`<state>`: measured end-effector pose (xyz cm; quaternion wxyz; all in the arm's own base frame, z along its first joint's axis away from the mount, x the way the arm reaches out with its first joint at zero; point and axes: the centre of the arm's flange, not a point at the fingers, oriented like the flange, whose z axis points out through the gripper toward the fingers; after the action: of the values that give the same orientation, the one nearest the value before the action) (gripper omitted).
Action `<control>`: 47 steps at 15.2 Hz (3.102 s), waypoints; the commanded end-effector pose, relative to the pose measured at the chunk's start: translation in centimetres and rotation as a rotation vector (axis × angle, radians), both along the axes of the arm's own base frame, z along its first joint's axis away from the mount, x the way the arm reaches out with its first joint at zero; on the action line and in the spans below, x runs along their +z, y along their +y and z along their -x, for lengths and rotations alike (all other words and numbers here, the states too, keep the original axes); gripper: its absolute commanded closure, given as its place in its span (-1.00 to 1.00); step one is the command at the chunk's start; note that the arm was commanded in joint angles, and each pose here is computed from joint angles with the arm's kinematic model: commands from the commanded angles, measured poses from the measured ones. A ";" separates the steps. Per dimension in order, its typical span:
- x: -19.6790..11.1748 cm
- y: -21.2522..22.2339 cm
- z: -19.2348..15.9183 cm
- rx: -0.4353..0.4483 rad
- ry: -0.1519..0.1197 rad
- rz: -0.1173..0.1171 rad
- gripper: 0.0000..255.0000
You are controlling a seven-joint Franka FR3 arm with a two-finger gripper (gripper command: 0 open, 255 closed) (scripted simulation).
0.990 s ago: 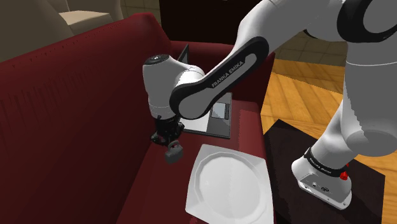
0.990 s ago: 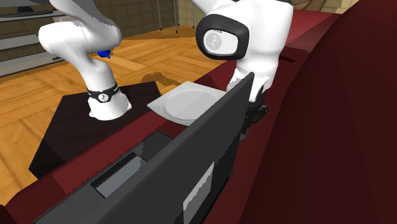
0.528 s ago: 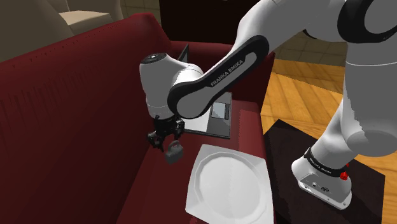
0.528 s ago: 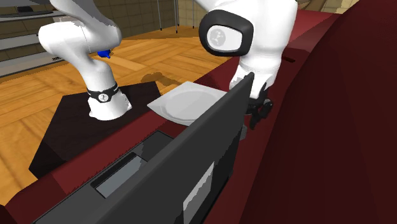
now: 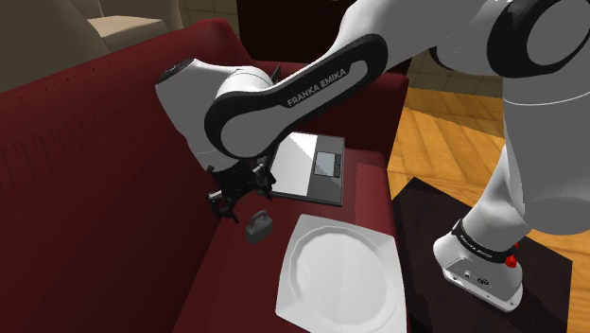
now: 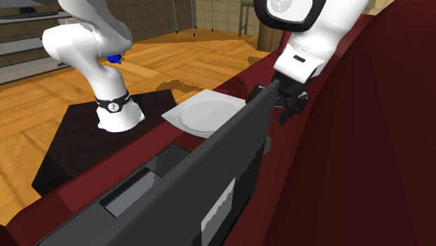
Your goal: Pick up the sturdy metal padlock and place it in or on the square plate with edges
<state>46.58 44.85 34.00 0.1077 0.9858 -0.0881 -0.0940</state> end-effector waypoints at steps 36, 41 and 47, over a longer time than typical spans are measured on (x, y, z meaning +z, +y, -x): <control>4.7 -0.5 0.6 -0.001 0.003 0.005 1.00; 7.3 -0.5 0.6 -0.001 0.003 0.005 1.00; 9.4 -1.3 3.1 -0.001 0.003 0.005 1.00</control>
<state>44.69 43.74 43.03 0.1099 0.9854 -0.0885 -0.0952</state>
